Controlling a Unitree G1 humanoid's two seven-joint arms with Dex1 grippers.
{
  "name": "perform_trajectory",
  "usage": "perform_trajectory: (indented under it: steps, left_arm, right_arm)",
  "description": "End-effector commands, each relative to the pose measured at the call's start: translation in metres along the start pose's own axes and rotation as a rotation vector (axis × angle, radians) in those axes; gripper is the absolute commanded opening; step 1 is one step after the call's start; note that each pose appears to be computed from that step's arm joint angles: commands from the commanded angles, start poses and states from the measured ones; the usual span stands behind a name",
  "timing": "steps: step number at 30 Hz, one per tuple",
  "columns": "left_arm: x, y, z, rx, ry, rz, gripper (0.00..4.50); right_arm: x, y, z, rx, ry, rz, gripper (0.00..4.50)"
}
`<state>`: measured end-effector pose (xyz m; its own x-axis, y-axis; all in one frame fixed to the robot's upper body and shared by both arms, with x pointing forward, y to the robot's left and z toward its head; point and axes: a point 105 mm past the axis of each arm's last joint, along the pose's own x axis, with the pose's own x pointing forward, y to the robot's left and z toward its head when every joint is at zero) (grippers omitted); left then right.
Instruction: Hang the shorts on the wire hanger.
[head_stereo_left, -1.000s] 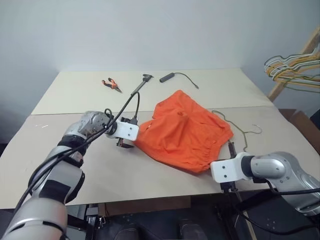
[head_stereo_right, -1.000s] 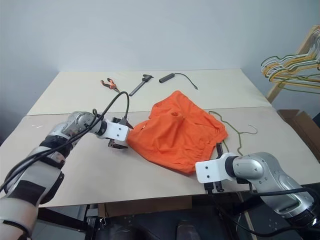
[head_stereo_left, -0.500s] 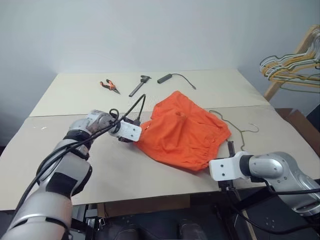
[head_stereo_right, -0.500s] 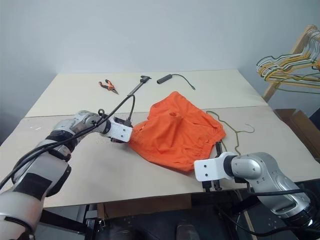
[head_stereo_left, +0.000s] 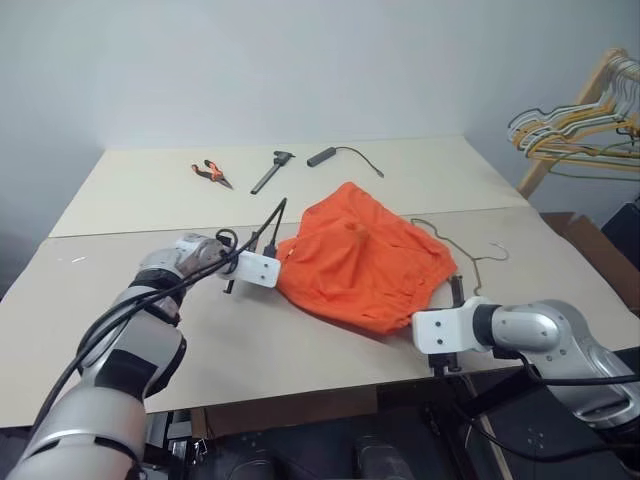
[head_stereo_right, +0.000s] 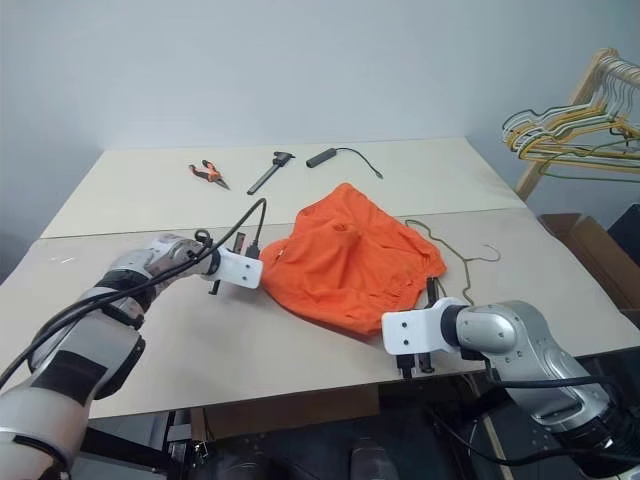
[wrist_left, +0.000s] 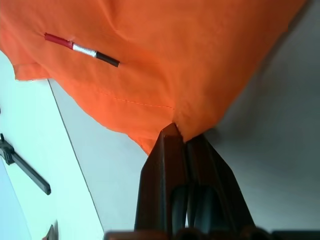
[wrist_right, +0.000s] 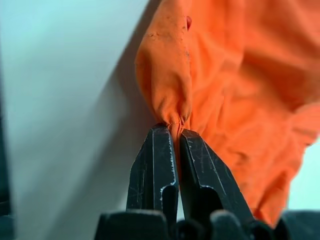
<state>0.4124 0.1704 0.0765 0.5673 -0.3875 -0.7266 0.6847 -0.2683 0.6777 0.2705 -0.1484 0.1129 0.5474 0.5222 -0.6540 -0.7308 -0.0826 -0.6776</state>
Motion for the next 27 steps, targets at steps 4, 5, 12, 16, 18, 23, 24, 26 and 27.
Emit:
perform_trajectory:
  steps: [4, 5, 12, 16, 18, 23, 24, 26, 27]
  left_arm:
    - [-0.044, -0.006, -0.035, 0.009, 0.039, -0.033, 0.02]
    - [-0.052, -0.008, -0.039, 0.003, 0.035, -0.045, 0.02]
    - [-0.129, -0.060, -0.052, -0.020, 0.018, -0.196, 0.02]
    - [-0.163, -0.091, -0.036, -0.077, 0.019, -0.261, 0.02]
    - [-0.176, -0.107, -0.020, -0.109, 0.001, -0.311, 0.02]
    - [-0.198, -0.132, 0.025, -0.183, -0.070, -0.409, 0.02]
    - [-0.202, -0.137, 0.036, -0.194, -0.093, -0.426, 0.02]
    - [-0.207, -0.143, 0.056, -0.231, -0.145, -0.434, 0.02]
    - [-0.206, -0.142, 0.062, -0.255, -0.162, -0.419, 0.02]
  right_arm:
    - [0.005, -0.019, -0.003, -0.020, 0.006, -0.086, 0.00]
    - [0.007, -0.021, -0.003, -0.024, 0.001, -0.096, 0.00]
    - [0.022, -0.030, -0.003, -0.099, -0.072, -0.129, 0.00]
    - [0.025, -0.033, 0.003, -0.139, -0.138, -0.134, 0.00]
    - [0.024, -0.032, 0.006, -0.170, -0.181, -0.128, 0.00]
    - [0.016, -0.027, 0.006, -0.231, -0.259, -0.093, 0.00]
    - [0.012, -0.026, 0.005, -0.242, -0.270, -0.080, 0.00]
    - [0.005, -0.024, 0.002, -0.248, -0.287, -0.040, 0.00]
    - [0.002, -0.024, 0.001, -0.243, -0.295, -0.027, 0.00]
